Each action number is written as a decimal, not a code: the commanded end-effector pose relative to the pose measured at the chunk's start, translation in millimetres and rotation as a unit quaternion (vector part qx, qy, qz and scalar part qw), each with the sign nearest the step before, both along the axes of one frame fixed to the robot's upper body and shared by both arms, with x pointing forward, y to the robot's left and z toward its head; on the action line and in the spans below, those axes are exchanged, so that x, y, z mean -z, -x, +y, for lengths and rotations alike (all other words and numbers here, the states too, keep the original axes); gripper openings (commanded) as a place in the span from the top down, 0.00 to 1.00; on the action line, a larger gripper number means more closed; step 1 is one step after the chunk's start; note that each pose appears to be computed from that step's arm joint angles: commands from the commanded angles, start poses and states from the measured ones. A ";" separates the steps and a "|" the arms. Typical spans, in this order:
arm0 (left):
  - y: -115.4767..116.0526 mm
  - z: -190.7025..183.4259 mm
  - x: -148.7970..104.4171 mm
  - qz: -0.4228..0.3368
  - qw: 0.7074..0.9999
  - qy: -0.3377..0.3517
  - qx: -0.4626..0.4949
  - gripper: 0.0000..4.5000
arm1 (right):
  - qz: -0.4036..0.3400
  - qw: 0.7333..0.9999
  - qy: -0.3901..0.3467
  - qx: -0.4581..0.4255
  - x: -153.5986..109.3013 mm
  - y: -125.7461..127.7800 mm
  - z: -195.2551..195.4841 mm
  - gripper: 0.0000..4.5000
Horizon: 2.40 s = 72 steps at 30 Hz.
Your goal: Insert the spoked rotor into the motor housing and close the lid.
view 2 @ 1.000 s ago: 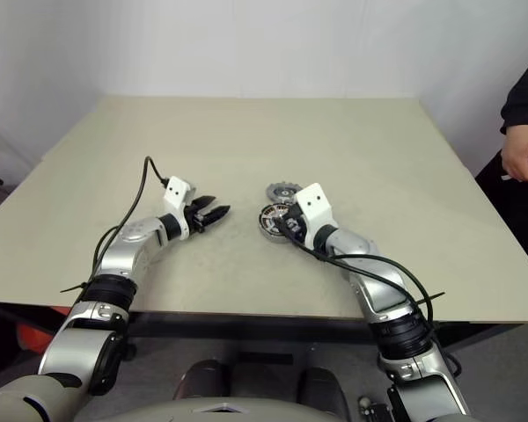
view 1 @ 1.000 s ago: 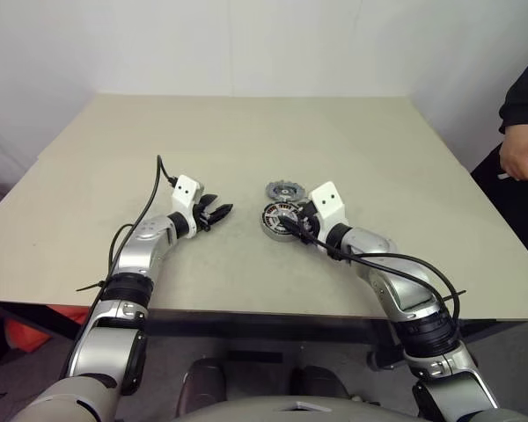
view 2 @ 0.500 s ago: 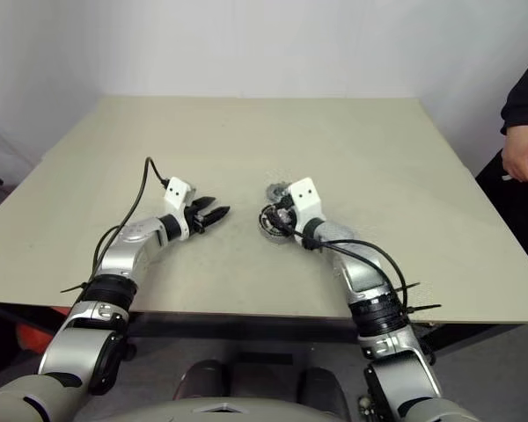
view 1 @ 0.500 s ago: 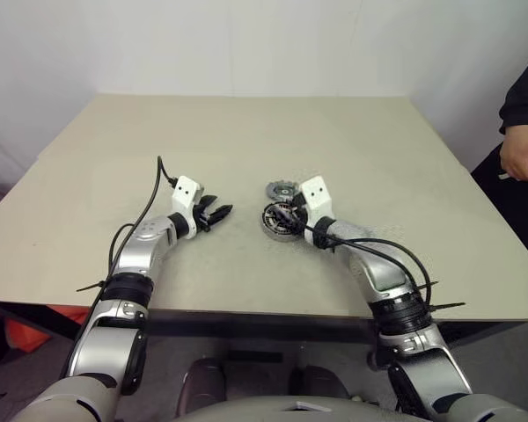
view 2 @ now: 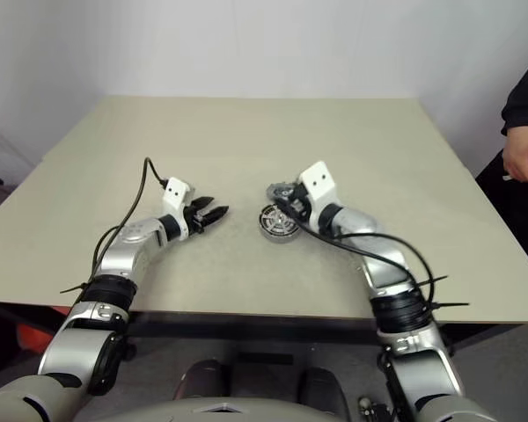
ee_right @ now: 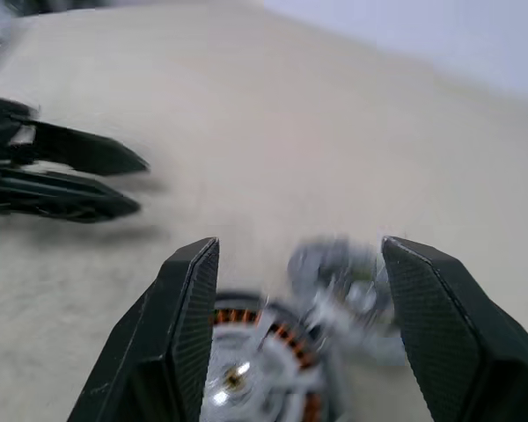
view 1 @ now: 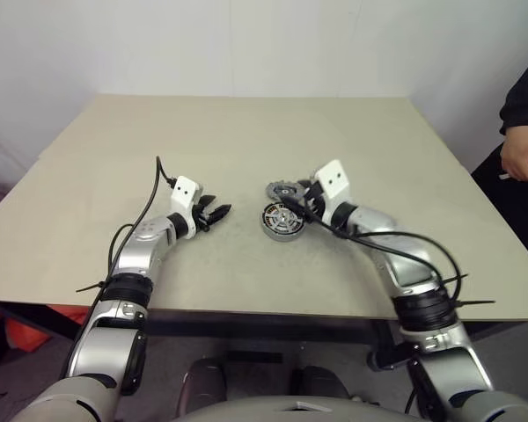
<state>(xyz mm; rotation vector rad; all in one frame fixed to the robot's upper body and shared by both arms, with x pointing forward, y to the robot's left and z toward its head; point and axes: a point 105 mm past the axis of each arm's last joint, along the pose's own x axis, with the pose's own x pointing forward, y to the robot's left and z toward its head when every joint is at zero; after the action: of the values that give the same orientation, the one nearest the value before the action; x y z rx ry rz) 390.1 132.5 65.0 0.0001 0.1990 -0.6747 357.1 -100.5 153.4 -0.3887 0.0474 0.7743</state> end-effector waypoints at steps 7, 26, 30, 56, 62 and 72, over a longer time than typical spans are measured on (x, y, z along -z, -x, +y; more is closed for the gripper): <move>-4.4 -5.0 -12.6 -0.035 0.999 0.017 -0.007 0.35 | -0.099 0.864 0.452 -0.199 22.3 -21.6 -54.1 0.29; -0.3 -0.3 -11.5 -0.035 0.999 0.027 -0.025 0.35 | -0.160 0.740 0.523 -0.392 51.9 -14.4 -5.0 0.01; -1.7 -0.6 -12.1 -0.037 0.999 0.026 -0.027 0.35 | -0.139 0.738 0.525 -0.401 62.9 -13.1 -6.7 0.01; 5.3 -1.4 -5.5 -0.036 0.997 0.037 -0.052 0.35 | -0.141 0.746 0.540 -0.364 57.2 -38.8 8.9 0.96; 5.5 1.4 -3.7 -0.034 0.997 0.037 -0.058 0.35 | -0.117 0.816 0.472 -0.312 42.6 -46.5 10.2 1.00; 4.0 7.7 -1.1 -0.032 0.996 0.037 -0.069 0.35 | -0.011 0.889 0.337 -0.310 19.1 -19.8 26.2 1.00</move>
<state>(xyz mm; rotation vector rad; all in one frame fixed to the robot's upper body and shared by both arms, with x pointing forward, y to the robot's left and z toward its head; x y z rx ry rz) 381.9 136.4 52.6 -0.0670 0.1649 -0.5515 380.7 -91.4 100.3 -1.1672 0.2836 1.3816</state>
